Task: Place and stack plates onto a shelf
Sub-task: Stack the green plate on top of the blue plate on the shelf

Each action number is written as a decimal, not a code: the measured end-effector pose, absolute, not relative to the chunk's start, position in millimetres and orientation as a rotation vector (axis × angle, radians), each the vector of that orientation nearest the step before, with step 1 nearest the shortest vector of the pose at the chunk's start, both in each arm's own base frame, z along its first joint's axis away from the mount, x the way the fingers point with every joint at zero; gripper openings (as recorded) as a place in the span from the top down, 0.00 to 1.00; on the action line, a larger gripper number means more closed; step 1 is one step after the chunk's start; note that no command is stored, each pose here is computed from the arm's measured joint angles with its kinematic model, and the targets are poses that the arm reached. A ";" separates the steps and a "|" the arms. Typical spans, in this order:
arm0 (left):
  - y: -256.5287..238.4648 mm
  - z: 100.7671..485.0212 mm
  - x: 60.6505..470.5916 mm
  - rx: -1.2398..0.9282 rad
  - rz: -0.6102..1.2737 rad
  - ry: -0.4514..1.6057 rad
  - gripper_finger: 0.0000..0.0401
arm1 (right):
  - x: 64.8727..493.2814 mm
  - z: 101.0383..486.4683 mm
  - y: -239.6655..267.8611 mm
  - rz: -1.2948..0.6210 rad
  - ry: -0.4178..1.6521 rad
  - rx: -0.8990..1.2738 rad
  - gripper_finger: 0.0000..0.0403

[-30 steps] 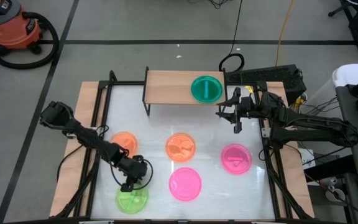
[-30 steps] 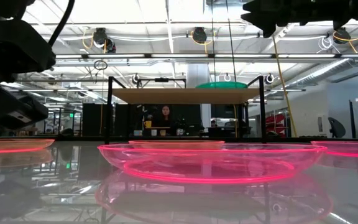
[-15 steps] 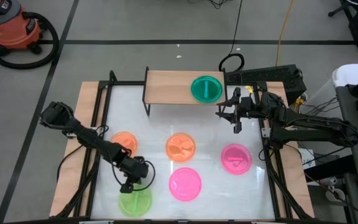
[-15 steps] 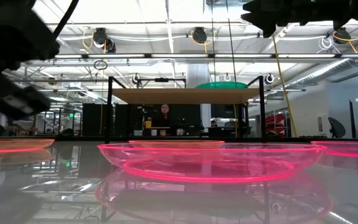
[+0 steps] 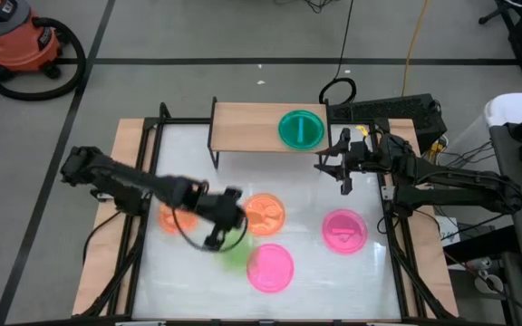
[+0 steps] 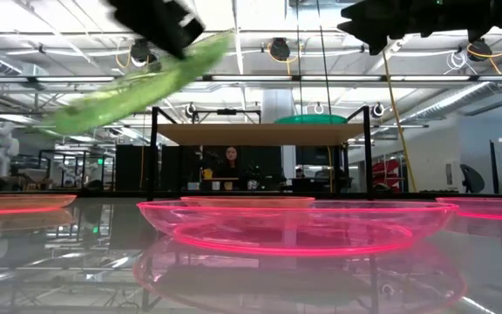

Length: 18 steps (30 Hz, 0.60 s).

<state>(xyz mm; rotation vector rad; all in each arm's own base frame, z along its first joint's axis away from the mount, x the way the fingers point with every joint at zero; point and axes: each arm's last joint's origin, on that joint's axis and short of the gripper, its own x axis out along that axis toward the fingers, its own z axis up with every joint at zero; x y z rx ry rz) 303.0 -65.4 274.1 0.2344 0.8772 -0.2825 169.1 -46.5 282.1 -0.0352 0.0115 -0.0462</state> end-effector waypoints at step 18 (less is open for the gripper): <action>161.1 330.7 335.9 -0.257 0.266 0.241 1.00 | 154.5 295.2 -41.9 -0.048 -0.076 -0.090 0.59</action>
